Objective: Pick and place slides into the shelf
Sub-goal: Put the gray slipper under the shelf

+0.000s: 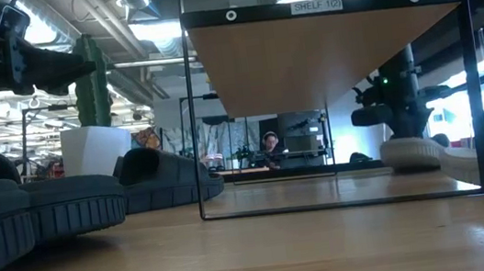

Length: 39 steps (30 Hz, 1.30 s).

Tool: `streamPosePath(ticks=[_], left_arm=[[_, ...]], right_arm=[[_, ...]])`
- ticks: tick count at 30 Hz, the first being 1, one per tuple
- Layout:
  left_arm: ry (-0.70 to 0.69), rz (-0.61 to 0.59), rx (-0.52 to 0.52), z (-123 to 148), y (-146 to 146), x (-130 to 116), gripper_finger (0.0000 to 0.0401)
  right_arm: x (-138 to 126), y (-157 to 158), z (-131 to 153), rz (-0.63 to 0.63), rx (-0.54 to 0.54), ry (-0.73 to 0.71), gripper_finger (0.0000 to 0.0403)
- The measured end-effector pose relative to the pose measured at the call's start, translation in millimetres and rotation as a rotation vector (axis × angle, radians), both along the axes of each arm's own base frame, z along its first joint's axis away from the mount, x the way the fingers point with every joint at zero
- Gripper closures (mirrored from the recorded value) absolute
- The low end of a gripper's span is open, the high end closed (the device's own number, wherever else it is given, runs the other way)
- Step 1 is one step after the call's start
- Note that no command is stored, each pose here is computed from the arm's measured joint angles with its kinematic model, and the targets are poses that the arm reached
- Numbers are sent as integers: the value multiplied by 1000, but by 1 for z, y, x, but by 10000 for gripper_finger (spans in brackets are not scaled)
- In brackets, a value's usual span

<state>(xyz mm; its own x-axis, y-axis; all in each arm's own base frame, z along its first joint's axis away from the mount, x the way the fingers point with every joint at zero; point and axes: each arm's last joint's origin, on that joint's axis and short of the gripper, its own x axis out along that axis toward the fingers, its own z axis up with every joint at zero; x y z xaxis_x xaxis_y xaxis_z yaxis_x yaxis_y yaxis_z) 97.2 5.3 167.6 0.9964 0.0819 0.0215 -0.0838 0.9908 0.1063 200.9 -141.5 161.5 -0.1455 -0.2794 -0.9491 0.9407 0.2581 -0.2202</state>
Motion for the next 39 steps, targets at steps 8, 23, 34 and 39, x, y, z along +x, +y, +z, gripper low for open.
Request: streamPosePath(ticks=[8, 23, 34, 39], left_arm=[[0, 0, 0, 0, 0, 0, 254], [0, 0, -1, 0, 0, 0, 254], [0, 0, -2, 0, 0, 0, 254], [0, 0, -2, 0, 0, 0, 254]], right_arm=[[0, 0, 2, 26, 6, 14, 303], [7, -5, 48, 61, 63, 99, 224], [11, -9, 94, 671, 193, 269, 240], [16, -12, 109, 999, 206, 324, 244]])
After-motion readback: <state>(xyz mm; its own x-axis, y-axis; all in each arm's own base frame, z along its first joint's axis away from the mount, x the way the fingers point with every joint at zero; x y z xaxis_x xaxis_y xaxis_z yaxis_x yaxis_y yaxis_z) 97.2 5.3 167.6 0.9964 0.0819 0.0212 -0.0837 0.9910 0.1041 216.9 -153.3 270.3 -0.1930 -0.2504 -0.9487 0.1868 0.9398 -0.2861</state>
